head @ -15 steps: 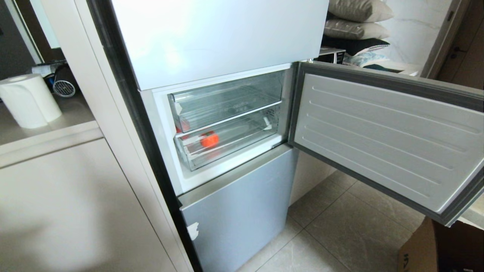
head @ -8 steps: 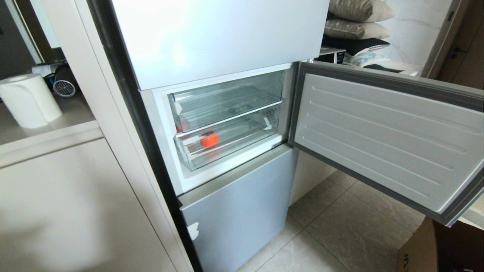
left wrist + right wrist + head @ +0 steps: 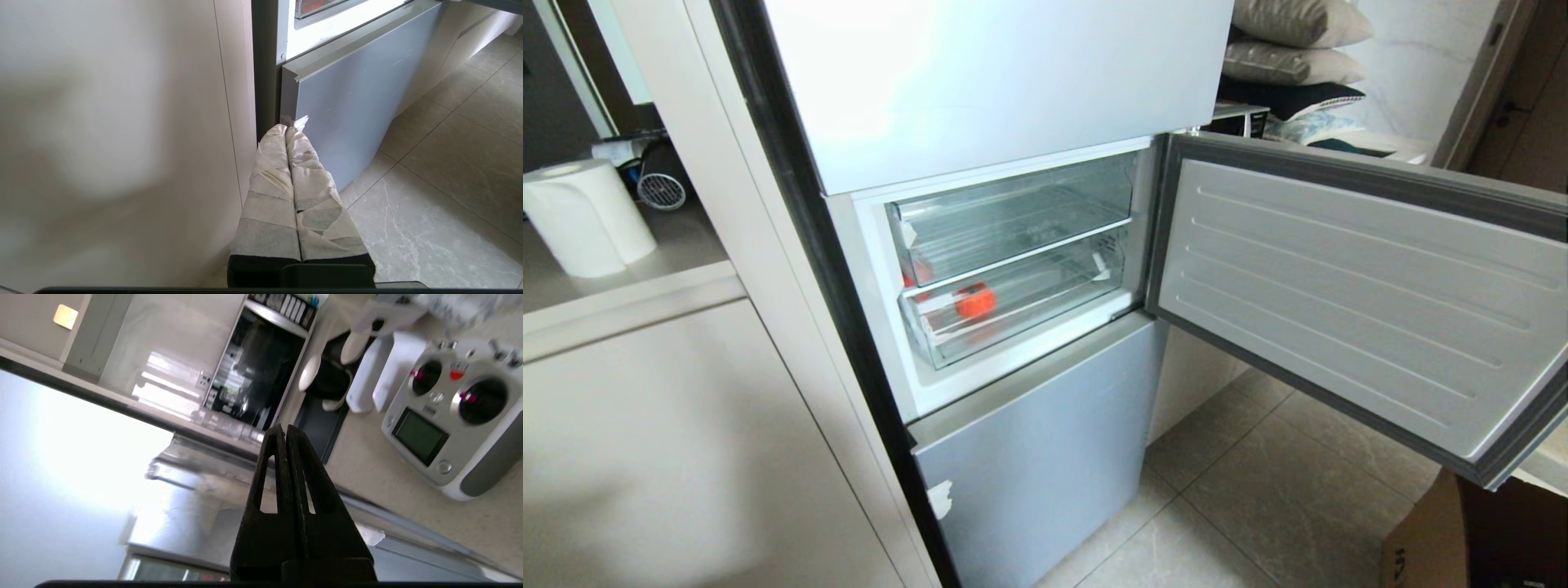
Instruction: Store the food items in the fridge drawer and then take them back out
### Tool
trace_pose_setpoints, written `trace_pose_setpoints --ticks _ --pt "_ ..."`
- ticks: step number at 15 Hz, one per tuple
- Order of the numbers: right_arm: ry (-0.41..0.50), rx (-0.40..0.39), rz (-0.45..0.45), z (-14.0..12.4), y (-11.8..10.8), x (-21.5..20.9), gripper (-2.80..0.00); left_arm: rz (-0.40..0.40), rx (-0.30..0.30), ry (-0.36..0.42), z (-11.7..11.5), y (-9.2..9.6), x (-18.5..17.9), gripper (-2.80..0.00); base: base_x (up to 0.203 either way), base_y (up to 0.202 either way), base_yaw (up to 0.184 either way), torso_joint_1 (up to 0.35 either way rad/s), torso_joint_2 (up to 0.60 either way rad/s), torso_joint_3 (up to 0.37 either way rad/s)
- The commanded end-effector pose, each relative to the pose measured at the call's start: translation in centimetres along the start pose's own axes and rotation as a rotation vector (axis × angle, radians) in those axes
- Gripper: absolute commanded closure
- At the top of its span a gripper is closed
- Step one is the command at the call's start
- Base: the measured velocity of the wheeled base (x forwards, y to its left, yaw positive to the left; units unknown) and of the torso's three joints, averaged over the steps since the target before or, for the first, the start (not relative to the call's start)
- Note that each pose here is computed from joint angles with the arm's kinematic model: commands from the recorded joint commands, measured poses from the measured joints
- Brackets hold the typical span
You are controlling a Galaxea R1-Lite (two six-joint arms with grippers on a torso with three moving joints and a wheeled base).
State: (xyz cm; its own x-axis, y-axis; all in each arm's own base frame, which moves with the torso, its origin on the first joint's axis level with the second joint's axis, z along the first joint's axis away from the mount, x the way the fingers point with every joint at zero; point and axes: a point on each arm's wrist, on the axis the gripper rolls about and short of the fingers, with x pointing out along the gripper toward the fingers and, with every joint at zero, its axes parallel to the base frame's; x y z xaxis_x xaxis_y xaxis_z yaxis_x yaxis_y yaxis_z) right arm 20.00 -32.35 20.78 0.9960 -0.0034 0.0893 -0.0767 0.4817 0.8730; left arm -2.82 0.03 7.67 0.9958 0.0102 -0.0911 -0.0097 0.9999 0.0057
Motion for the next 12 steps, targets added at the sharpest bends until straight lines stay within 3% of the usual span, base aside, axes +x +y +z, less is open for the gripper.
trace_pose_setpoints --ticks 1,7,12 --pt "0.06 0.087 0.005 -1.1 -1.7 1.9 0.0 0.001 0.0 -0.001 0.0 0.0 0.0 0.0 0.0 0.0 0.0 0.0 0.0 0.0" --pt "0.134 0.145 0.014 -3.4 -1.0 2.3 0.0 0.001 0.0 -0.001 0.0 0.0 0.0 0.0 0.0 0.0 0.0 0.0 0.0 0.0" --pt "0.138 0.16 0.002 -7.7 3.4 -1.8 0.0 0.001 0.0 -0.001 0.0 0.0 0.0 0.0 0.0 0.0 0.0 0.0 0.0 0.0"
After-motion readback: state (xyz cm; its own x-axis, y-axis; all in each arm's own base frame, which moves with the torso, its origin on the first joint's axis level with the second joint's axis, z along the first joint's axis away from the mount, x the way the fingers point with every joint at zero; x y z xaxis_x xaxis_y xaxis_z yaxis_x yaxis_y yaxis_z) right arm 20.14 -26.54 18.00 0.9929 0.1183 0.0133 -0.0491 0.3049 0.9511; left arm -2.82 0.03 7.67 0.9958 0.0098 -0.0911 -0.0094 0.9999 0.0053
